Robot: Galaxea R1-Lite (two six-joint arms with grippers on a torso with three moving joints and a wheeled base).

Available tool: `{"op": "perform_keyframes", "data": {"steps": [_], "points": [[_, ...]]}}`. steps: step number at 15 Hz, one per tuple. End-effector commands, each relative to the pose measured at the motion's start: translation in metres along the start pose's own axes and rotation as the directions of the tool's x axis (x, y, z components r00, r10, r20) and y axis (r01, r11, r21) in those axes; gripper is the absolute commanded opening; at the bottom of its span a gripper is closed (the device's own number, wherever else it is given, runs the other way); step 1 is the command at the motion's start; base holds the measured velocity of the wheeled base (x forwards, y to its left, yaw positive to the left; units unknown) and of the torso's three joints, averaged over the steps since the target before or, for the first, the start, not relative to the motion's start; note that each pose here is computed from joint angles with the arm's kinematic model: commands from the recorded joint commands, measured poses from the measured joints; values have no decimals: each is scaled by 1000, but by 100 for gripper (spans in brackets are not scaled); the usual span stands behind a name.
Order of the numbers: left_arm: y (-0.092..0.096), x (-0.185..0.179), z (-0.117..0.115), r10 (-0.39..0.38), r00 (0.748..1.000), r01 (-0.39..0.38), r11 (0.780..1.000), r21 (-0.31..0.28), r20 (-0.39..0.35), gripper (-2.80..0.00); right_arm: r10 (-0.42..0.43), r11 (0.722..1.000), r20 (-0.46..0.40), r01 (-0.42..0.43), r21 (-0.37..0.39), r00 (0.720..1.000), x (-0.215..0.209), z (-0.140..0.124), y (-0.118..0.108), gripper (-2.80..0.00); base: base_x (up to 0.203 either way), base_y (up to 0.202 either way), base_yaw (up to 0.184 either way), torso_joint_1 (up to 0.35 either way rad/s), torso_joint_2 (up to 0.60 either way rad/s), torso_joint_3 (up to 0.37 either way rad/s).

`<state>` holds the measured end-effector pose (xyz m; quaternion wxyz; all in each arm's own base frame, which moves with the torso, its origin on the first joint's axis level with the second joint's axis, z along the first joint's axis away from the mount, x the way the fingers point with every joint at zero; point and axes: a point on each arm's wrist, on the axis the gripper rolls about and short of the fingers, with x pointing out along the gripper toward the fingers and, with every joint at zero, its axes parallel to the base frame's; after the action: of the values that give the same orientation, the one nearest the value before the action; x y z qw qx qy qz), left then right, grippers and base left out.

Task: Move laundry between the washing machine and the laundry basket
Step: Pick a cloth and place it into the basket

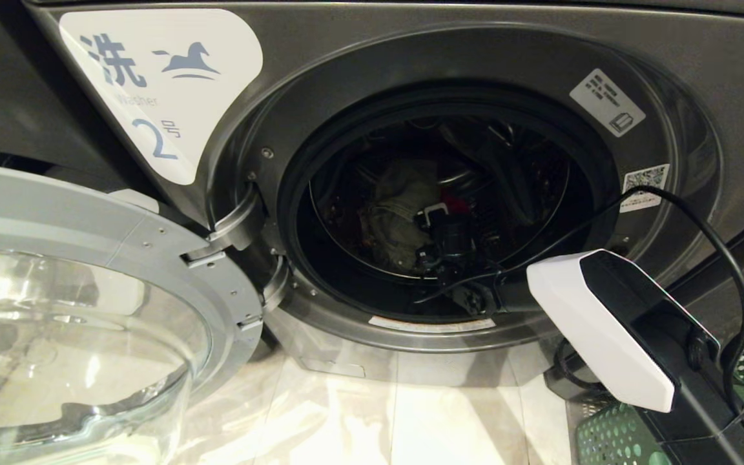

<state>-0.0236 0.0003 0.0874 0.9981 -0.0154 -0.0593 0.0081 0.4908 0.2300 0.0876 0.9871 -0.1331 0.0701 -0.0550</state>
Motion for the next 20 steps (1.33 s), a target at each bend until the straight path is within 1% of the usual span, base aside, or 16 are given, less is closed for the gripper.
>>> {"op": "perform_keyframes", "data": {"steps": [1,3,4,8,11,14,18,20], "points": [[0,2,-11,2,999,-2,1000,0,-40,-280,-20,1000,6,20,21,1000,7,-6,-5,0,0,0,0,0,0,0],[0,2,-11,2,999,-2,1000,0,-40,-280,-31,999,20,31,35,999,10,-8,-7,0,0,0,0,0,0,0],[0,2,-11,2,999,-2,1000,0,-40,-280,-33,999,22,33,33,999,9,-7,-7,-280,0,0,0,0,0,0],[0,2,-11,2,999,-2,1000,0,-40,-280,-28,999,31,27,32,999,8,-3,-8,-280,0,0,0,0,0,0],[0,2,-11,3,999,-3,1000,0,-40,-280,-11,999,59,8,42,998,4,5,-6,-280,0,0,0,0,0,0],[0,2,-11,2,999,-2,1000,0,-40,-280,1,999,85,-6,53,996,-7,19,0,-280,0,0,0,0,0,0],[0,2,-11,2,999,-2,1000,0,-40,-280,37,997,128,-46,65,991,-35,48,10,-280,0,0,0,0,0,0],[0,2,-11,2,999,-2,1000,-1,-40,-280,60,996,120,-67,54,991,-51,55,11,-280,0,0,0,0,0,0]]}}
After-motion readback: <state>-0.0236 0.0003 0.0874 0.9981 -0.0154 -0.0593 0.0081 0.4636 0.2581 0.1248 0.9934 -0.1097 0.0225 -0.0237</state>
